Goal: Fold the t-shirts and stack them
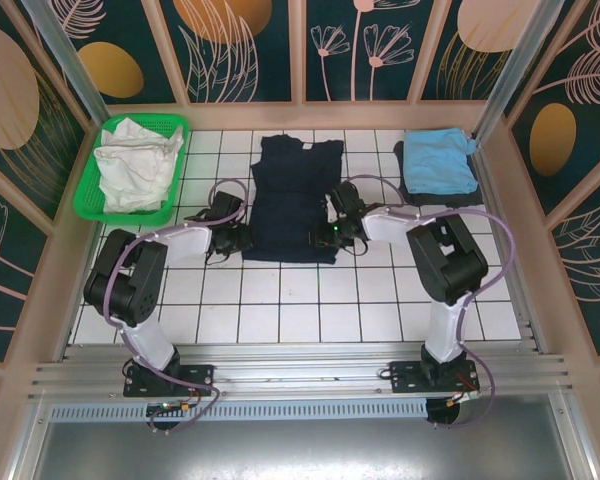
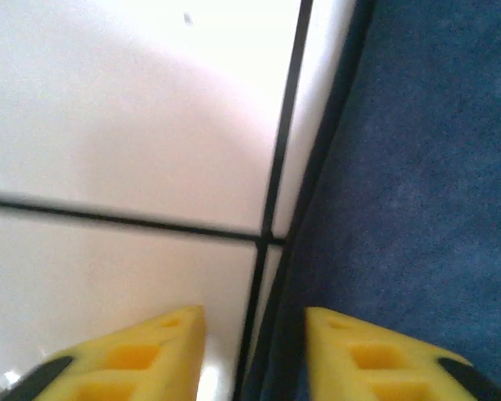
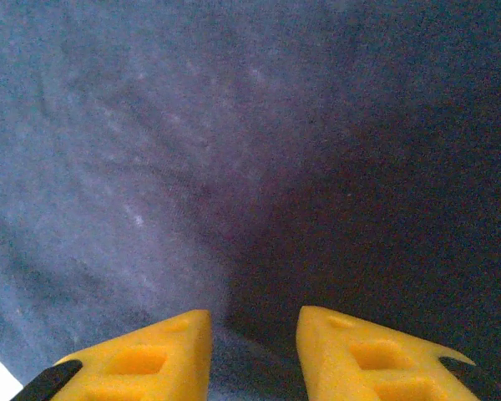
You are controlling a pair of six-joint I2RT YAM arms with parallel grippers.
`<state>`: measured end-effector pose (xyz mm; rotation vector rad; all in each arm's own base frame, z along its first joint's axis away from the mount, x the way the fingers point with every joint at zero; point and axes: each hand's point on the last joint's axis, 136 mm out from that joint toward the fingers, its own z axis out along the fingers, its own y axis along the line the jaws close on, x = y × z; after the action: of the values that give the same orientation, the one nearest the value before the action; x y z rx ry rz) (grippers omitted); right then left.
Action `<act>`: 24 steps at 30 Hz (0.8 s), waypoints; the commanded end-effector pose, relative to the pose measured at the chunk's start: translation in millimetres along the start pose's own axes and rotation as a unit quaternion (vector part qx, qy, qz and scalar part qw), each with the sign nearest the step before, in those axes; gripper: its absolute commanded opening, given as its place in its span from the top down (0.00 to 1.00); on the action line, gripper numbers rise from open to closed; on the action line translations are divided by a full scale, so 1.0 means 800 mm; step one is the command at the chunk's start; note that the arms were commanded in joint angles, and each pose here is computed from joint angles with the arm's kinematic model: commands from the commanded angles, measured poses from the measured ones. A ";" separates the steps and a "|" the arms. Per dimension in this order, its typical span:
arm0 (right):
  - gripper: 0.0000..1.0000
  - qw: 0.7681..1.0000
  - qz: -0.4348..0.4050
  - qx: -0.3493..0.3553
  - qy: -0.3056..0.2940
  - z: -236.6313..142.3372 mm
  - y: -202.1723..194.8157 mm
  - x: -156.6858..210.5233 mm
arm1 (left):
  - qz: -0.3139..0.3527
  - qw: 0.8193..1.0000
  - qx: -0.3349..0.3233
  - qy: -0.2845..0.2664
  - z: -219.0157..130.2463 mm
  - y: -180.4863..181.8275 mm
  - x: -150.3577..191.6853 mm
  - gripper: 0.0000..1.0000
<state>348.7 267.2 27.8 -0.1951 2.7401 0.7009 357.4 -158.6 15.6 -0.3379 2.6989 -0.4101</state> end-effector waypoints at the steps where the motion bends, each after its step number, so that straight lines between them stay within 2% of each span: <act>1: 0.62 0.998 0.020 0.045 0.048 -0.013 -0.028 0.060 | 0.001 0.997 0.000 0.082 0.005 -0.005 0.083 0.77; 6: 0.62 0.998 -0.013 0.047 0.035 -0.039 -0.008 0.079 | -0.006 0.995 0.024 0.095 -0.006 -0.018 0.114 0.90; 13: 0.61 0.995 -0.002 0.095 0.014 -0.070 -0.032 0.095 | -0.018 0.994 0.027 0.103 -0.024 -0.004 0.146 0.95; 15: 0.55 0.996 0.020 0.090 0.001 -0.085 -0.029 0.097 | -0.020 0.994 0.031 0.104 -0.028 -0.004 0.152 0.95; 18: 0.49 0.997 0.061 0.039 -0.014 -0.104 -0.011 0.106 | -0.020 0.993 0.044 0.108 -0.034 -0.009 0.160 0.88; 20: 0.46 0.996 0.081 0.017 -0.014 -0.108 -0.010 0.122 | -0.021 0.992 0.059 0.107 -0.041 -0.016 0.163 0.74; 22: 0.46 0.995 0.092 0.028 -0.009 -0.110 -0.022 0.137 | -0.025 0.992 0.074 0.102 -0.047 -0.019 0.164 0.58; 24: 0.44 0.994 0.102 0.042 0.000 -0.110 -0.036 0.154 | -0.030 0.992 0.083 0.095 -0.054 -0.019 0.165 0.51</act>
<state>231.7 205.1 63.3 0.0034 2.7482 0.6558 246.9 -208.4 21.8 -0.3089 2.7554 -0.7152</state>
